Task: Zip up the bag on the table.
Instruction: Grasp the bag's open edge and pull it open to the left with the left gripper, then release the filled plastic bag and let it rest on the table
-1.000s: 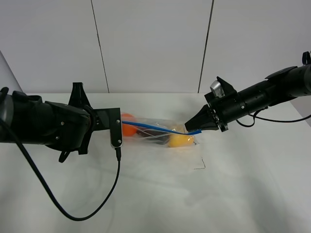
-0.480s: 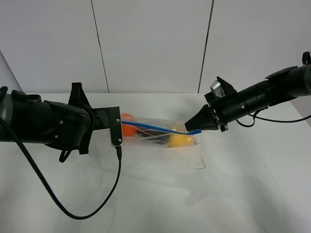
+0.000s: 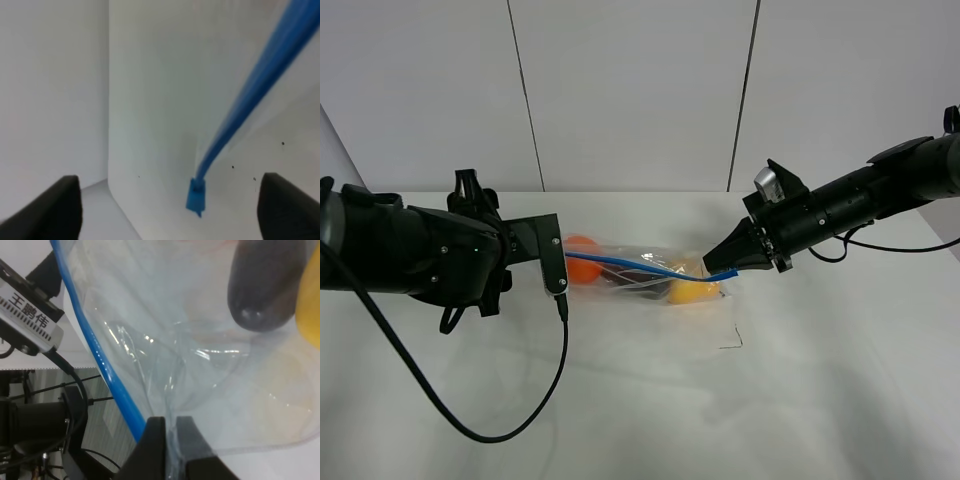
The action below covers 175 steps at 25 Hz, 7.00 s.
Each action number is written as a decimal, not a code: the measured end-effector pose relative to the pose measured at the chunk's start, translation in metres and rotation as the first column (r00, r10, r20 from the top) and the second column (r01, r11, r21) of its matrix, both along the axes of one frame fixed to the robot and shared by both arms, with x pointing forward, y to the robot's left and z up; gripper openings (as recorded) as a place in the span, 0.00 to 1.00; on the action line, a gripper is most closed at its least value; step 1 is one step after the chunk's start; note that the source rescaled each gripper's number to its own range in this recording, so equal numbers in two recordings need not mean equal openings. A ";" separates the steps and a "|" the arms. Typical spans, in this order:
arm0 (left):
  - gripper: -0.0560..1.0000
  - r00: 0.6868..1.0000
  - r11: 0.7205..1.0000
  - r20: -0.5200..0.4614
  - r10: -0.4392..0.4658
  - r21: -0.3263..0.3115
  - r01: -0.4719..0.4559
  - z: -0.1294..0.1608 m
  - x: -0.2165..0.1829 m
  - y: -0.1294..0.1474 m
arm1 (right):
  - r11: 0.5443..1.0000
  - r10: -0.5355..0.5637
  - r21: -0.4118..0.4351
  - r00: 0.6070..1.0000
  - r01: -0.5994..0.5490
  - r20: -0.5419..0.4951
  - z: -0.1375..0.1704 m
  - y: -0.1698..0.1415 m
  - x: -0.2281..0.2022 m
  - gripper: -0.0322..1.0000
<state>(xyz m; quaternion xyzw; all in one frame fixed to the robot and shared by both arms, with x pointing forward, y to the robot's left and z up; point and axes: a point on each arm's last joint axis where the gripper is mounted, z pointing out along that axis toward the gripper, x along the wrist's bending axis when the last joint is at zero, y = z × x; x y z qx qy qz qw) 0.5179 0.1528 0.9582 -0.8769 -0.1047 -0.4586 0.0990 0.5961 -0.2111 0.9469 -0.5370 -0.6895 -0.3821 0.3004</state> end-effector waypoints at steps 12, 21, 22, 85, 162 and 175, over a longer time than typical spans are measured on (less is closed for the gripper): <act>0.76 0.990 0.982 0.138 0.025 -0.187 0.001 0.062 -0.017 0.011 | 1.000 -0.001 -0.001 1.000 0.001 0.000 0.000 0.000 0.000 0.03; 0.76 0.965 0.930 0.225 0.135 -0.363 -0.045 0.114 -0.011 0.021 | 1.000 -0.001 -0.001 1.000 0.001 0.000 0.000 0.000 0.000 0.03; 0.76 0.962 0.926 0.229 0.147 -0.373 -0.053 0.119 -0.010 0.023 | 1.000 -0.001 -0.001 1.000 0.001 0.000 0.000 0.000 0.000 0.03; 0.76 0.544 0.205 -0.591 0.596 -0.542 -0.815 0.121 -0.061 0.163 | 0.999 0.035 -0.034 0.999 -0.034 0.011 -0.003 -0.002 -0.002 0.03; 0.75 0.779 0.140 -0.176 0.601 -0.937 -0.320 0.082 -0.290 0.151 | 0.999 0.036 -0.002 0.998 -0.036 0.057 0.000 0.000 0.000 0.03; 0.99 0.784 0.152 -0.171 0.597 -0.935 -0.320 0.082 -0.290 0.151 | 0.999 0.032 0.004 0.998 -0.032 0.057 0.000 0.000 0.000 0.03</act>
